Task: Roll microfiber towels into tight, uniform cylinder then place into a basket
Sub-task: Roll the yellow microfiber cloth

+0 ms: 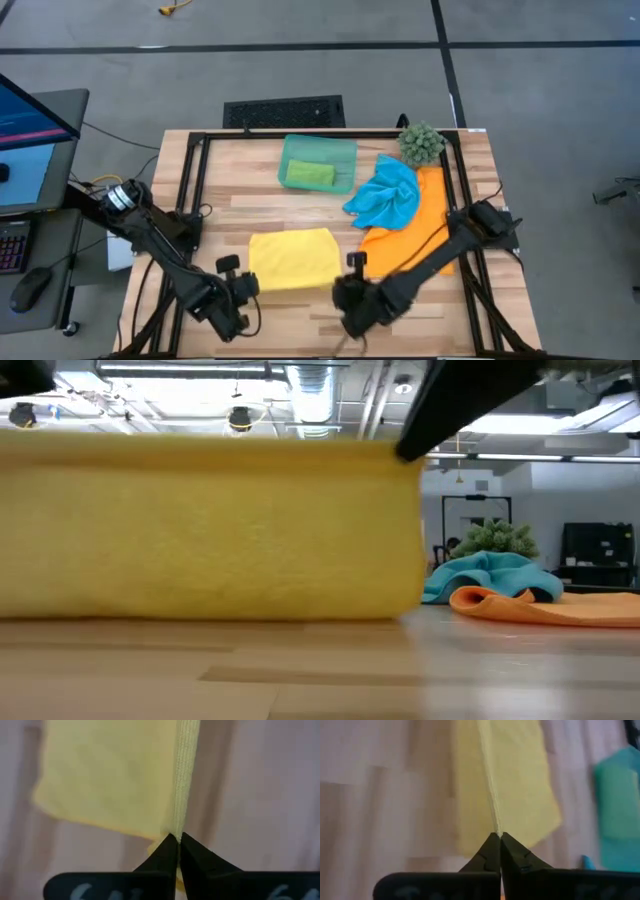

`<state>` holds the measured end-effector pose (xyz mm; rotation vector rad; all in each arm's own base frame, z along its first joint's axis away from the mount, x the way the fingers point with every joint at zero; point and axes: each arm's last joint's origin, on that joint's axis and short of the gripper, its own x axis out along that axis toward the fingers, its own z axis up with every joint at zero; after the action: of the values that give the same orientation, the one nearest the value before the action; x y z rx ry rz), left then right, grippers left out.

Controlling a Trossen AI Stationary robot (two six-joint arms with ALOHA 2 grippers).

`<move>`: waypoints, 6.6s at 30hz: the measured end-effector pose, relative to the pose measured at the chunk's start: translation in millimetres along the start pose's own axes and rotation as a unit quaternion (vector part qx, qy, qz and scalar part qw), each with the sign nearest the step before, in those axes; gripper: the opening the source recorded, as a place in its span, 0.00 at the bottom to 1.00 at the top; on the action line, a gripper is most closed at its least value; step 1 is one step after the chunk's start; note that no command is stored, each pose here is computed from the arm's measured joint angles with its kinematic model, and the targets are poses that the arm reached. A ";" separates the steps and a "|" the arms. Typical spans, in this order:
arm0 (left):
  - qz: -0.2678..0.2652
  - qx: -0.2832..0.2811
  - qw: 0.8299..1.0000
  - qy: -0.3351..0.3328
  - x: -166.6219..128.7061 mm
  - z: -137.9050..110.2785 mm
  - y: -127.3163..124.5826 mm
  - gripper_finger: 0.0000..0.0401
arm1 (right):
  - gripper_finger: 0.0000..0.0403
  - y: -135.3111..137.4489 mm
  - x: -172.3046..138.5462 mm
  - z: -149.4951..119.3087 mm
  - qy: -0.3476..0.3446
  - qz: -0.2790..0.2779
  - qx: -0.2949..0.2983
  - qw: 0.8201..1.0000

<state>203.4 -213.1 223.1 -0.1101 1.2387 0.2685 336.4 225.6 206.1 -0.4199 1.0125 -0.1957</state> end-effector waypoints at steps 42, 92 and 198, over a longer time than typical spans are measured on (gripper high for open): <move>0.143 -0.046 0.988 0.045 25.8 51.8 67.8 0.08 | 0.02 -81.5 109.8 1.4 0.114 -0.026 0.105 0.988; 0.067 -0.050 0.989 -0.118 100.8 8.5 58.1 0.33 | 0.40 -81.0 76.3 -8.0 0.166 -0.014 0.089 0.982; 0.228 0.201 0.952 0.031 100.6 -57.5 97.9 0.47 | 0.58 -36.2 150.0 1.3 -0.133 0.123 0.029 0.983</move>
<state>155.2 -117.6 115.6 0.5294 1.3497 0.4076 416.9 140.8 105.3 -0.2560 0.7839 0.0519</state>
